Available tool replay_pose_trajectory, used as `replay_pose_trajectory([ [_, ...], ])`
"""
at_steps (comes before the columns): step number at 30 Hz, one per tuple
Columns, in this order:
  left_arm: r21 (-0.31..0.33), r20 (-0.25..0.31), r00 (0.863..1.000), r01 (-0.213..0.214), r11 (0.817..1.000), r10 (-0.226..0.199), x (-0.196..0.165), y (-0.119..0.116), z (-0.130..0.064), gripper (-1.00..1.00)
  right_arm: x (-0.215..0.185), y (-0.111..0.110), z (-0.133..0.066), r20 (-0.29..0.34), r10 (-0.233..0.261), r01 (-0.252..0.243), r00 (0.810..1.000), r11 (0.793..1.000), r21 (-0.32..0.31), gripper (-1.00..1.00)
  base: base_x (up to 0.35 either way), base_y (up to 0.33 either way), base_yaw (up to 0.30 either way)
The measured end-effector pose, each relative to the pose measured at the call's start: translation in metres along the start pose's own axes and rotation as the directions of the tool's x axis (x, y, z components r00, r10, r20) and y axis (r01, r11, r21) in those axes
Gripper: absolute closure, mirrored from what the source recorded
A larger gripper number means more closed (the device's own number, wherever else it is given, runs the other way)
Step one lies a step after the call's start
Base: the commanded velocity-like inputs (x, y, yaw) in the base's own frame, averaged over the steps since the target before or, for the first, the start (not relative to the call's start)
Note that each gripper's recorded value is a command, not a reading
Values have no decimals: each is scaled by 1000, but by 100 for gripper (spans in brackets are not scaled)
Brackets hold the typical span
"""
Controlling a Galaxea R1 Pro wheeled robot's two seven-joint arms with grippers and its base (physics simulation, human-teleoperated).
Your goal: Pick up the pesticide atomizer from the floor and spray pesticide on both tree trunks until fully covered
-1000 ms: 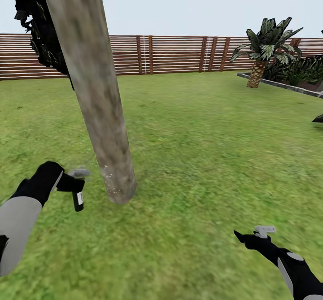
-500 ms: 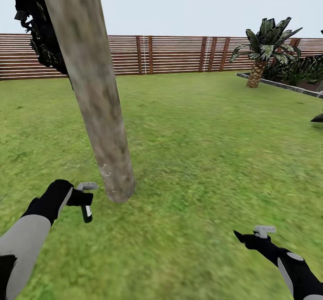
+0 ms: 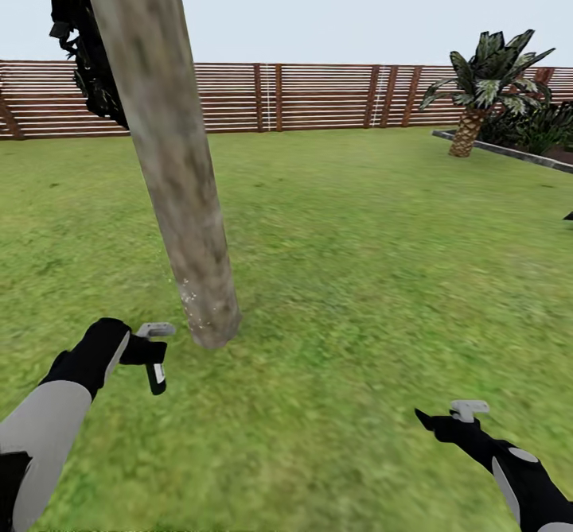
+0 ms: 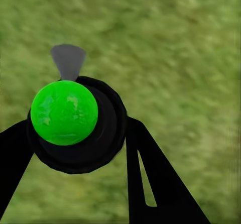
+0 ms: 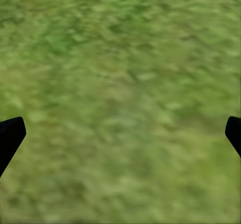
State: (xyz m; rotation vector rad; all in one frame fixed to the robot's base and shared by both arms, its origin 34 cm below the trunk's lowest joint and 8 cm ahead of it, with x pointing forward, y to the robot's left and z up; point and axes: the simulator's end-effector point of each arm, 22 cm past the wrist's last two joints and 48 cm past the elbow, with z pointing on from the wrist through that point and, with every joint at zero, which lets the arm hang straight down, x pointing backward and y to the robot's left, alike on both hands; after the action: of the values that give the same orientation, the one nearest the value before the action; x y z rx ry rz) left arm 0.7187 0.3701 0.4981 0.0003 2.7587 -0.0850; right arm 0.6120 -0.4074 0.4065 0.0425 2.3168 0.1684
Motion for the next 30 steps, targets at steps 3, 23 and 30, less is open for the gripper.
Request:
replay_pose_trajectory([
  [3, 0, 25, 1000, -6, 1000, 6, -15, -3, -8, 100, 0, 0, 0, 0, 0, 0, 1000, 1000, 0, -100, 0, -4, 9],
  [23, -8, 105, 993, -49, 999, 49, -104, -26, -70, 100, 0, -1, 0, 0, 0, 0, 1000, 1000, 2, -100, 0, 0, 0],
  [30, 72, 28, 998, -57, 996, 56, -57, -49, -40, 100, 0, -1, 0, 0, -1, 1, 1000, 1000, 1, -100, 0, 0, 0],
])
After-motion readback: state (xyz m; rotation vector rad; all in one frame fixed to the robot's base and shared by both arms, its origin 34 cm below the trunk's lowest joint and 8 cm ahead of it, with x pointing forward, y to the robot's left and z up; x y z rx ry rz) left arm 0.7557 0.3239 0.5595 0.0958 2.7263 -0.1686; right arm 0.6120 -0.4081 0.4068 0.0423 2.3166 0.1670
